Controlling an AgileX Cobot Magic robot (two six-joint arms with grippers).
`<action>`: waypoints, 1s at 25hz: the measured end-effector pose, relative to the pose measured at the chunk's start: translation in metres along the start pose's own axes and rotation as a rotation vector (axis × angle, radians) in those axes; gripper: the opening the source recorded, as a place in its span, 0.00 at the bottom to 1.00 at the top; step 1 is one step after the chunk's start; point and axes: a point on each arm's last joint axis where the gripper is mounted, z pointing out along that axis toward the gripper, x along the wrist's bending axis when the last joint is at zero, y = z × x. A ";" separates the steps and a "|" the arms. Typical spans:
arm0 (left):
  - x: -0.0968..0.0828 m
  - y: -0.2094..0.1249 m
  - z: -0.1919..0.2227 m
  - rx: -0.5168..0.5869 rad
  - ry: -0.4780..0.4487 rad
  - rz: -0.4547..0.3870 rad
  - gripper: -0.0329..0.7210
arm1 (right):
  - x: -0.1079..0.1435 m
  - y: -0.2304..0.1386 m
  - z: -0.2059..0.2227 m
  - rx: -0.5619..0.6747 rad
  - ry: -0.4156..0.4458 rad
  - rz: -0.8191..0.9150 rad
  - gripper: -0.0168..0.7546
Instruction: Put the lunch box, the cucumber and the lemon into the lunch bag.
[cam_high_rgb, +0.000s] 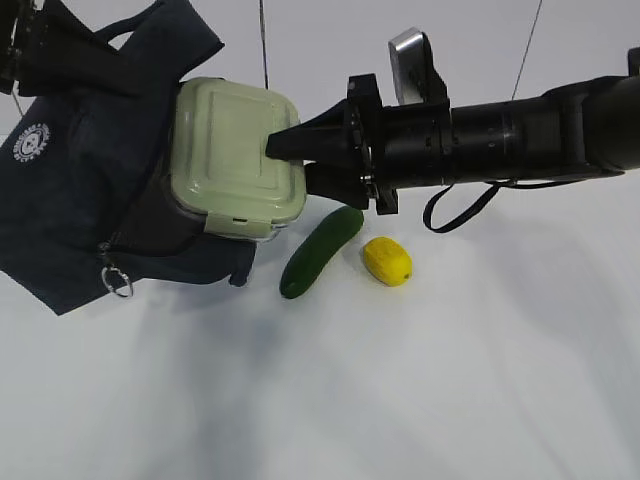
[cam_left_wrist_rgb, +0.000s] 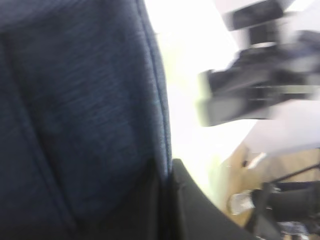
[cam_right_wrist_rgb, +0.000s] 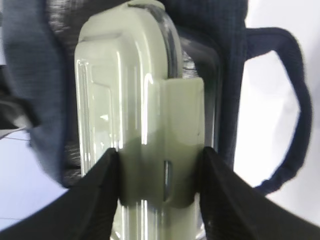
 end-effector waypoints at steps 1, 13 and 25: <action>-0.002 0.001 0.000 -0.008 -0.014 -0.004 0.04 | -0.004 0.000 0.001 0.001 -0.006 0.015 0.47; -0.003 0.008 0.004 -0.072 -0.102 -0.066 0.04 | 0.009 0.008 0.021 0.002 0.002 -0.028 0.47; 0.022 0.008 0.023 -0.054 -0.131 -0.135 0.04 | -0.019 -0.001 0.063 0.022 -0.079 0.002 0.47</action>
